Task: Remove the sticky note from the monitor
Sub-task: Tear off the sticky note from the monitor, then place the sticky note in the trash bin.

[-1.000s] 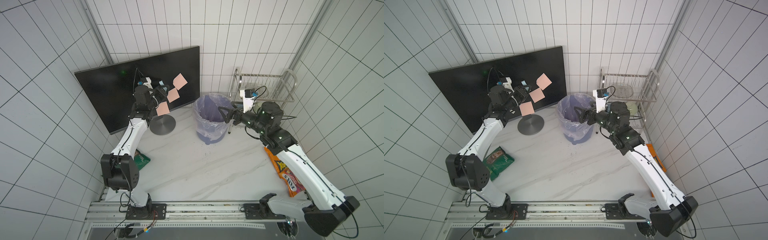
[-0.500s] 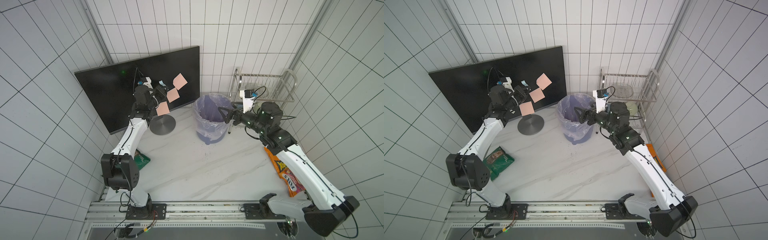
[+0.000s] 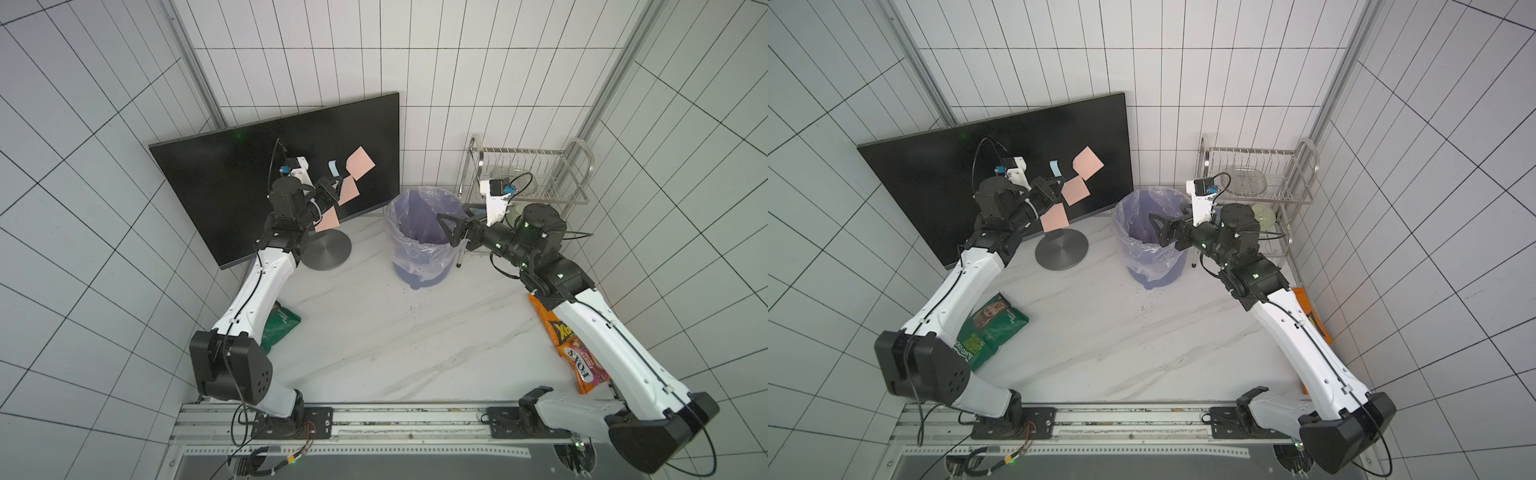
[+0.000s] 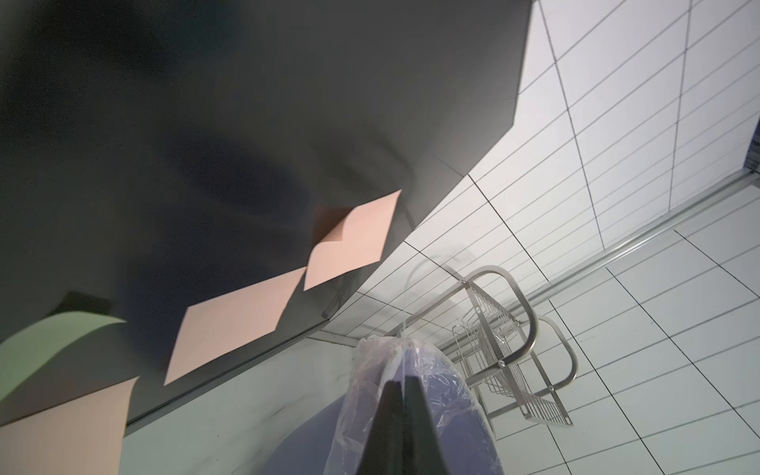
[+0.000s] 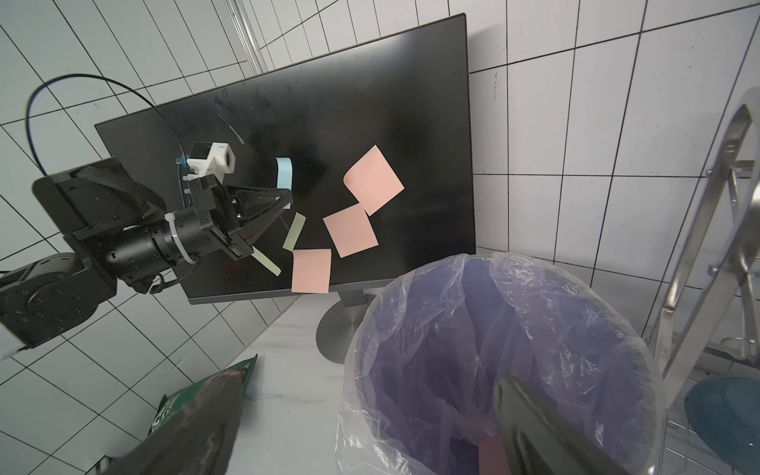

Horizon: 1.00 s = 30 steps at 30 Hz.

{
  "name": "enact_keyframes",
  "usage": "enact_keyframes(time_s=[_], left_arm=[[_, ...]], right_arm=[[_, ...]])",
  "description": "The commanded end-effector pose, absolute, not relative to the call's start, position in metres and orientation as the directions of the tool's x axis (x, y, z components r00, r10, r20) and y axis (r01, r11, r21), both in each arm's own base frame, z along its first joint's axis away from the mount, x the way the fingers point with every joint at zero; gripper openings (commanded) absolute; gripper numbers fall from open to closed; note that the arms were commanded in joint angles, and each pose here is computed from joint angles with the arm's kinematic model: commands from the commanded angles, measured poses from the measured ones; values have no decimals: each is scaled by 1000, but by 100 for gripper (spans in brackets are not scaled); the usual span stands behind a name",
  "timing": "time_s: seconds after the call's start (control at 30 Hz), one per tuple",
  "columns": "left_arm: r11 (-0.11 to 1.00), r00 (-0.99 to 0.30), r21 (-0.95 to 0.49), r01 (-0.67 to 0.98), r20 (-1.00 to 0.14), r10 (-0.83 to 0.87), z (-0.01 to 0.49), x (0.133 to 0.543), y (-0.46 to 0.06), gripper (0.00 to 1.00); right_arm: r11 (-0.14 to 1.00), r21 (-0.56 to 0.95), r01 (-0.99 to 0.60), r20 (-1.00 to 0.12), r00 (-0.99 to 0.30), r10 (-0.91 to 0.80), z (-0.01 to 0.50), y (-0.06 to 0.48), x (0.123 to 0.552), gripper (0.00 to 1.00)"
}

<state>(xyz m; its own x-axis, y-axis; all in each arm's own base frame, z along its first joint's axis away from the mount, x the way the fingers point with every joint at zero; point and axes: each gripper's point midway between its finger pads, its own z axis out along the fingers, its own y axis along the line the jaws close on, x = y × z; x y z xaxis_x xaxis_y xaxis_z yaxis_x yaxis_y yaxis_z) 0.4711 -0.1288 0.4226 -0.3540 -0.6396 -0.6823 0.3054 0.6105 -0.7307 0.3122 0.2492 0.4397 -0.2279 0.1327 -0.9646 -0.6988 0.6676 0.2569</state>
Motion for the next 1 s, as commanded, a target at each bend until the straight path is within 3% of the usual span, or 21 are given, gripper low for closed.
enact_keyframes(time_s=[0.0, 0.33, 0.73, 0.87, 0.97], left_arm=[[670, -328, -655, 349, -756, -567, 434, 455, -146, 0], [796, -373, -390, 463, -900, -224, 424, 444, -253, 0], [781, -472, -352, 516, -878, -84, 372, 455, -334, 2], [775, -492, -348, 528, -869, -56, 365, 457, -349, 7], [775, -480, -338, 534, -876, -51, 368, 457, -350, 18]], right_arm=[[677, 250, -692, -968, -201, 153, 448, 240, 308, 99], [707, 231, -668, -973, -178, 149, 452, 229, 306, 99], [728, 216, -651, -976, -167, 140, 453, 222, 306, 99], [728, 215, -650, -976, -165, 141, 453, 221, 306, 99], [732, 212, -647, -977, -165, 137, 452, 220, 307, 99]])
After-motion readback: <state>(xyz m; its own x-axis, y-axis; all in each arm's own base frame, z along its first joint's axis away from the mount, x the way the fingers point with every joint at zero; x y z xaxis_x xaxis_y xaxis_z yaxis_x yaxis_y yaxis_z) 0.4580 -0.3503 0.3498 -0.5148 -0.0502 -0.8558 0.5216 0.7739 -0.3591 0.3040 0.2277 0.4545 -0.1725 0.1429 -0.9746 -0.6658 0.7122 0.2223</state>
